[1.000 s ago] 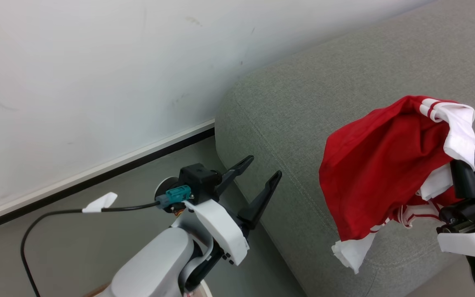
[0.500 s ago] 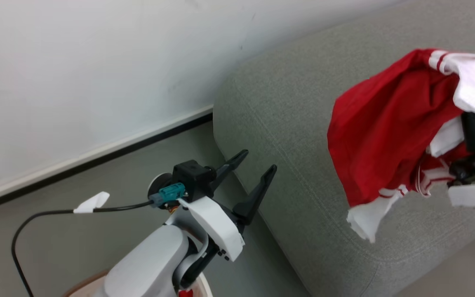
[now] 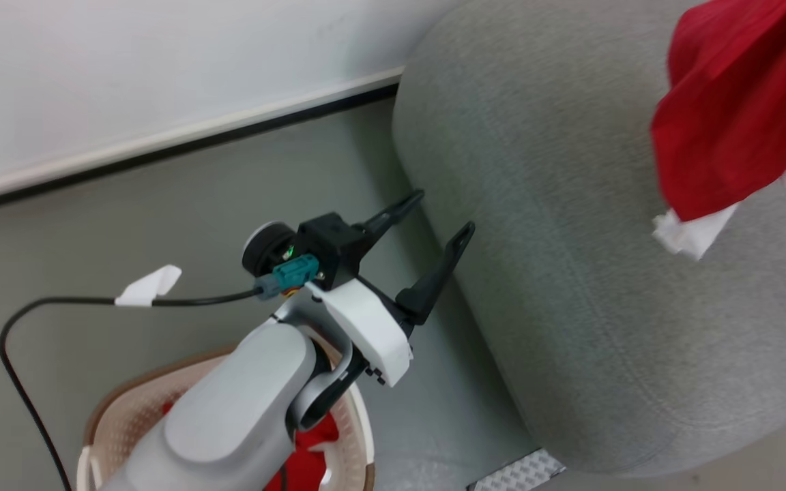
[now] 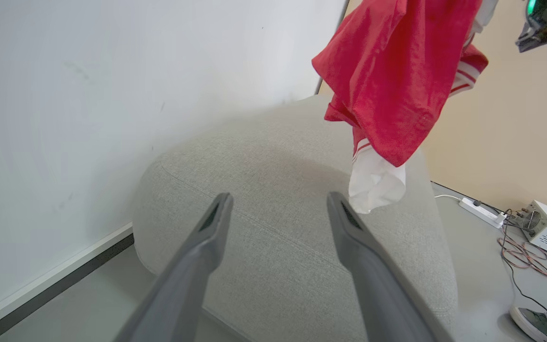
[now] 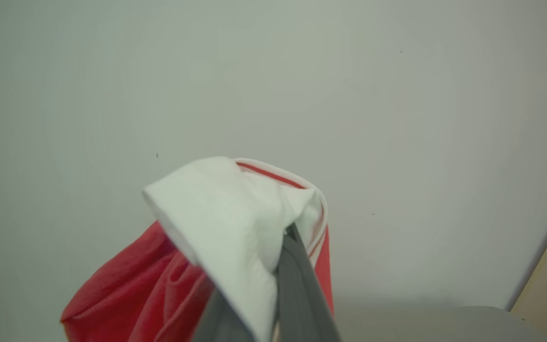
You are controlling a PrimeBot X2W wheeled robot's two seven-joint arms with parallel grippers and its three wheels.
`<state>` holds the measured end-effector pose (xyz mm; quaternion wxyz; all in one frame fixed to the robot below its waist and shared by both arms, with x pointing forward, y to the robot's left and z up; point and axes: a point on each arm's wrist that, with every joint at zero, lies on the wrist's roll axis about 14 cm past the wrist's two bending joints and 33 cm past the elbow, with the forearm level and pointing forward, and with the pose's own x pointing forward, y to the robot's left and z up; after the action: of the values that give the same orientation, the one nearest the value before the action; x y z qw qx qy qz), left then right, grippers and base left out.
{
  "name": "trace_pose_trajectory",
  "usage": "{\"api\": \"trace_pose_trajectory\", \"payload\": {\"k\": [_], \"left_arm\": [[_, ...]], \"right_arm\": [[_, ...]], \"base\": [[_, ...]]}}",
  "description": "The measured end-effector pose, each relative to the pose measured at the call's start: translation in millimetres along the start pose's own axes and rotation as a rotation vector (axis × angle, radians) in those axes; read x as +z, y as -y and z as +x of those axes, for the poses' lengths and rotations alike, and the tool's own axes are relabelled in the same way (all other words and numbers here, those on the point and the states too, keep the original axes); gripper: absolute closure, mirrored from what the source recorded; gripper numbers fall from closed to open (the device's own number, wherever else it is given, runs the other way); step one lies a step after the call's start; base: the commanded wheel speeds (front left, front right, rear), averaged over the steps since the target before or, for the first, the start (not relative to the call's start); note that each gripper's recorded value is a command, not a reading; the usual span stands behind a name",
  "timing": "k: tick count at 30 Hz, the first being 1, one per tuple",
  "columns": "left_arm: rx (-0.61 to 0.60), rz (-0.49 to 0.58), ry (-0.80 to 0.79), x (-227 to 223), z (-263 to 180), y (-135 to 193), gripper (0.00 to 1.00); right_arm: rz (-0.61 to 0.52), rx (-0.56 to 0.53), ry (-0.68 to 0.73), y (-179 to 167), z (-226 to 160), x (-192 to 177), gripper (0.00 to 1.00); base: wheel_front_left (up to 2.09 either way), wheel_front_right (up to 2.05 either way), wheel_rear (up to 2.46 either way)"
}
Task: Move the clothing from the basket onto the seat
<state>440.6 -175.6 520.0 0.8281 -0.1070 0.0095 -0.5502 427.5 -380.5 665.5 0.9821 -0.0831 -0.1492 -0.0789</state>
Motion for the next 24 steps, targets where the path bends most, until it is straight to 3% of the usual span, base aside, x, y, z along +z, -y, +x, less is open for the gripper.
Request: {"api": "trace_pose_trajectory", "payload": {"k": [7,13,19,24], "left_arm": [[0.055,-0.020,-0.019,-18,-7,-35,0.00],[0.110,-0.042,-0.056,-41,-19,-65,0.00],[0.163,-0.060,-0.095,-65,-34,-88,0.00],[0.197,-0.068,-0.093,-68,-38,-97,0.00]], "right_arm": [[-0.069,-0.017,-0.076,15,41,-36,1.00],[-0.096,-0.023,-0.228,17,56,-101,1.00],[-0.042,-0.047,-0.443,10,38,-182,1.00],[-0.032,-0.056,-0.602,5,18,-223,1.00]], "base": [[0.00,0.00,0.00],[0.00,0.00,0.00],[0.00,0.00,0.00],[0.00,0.00,0.00]]}}
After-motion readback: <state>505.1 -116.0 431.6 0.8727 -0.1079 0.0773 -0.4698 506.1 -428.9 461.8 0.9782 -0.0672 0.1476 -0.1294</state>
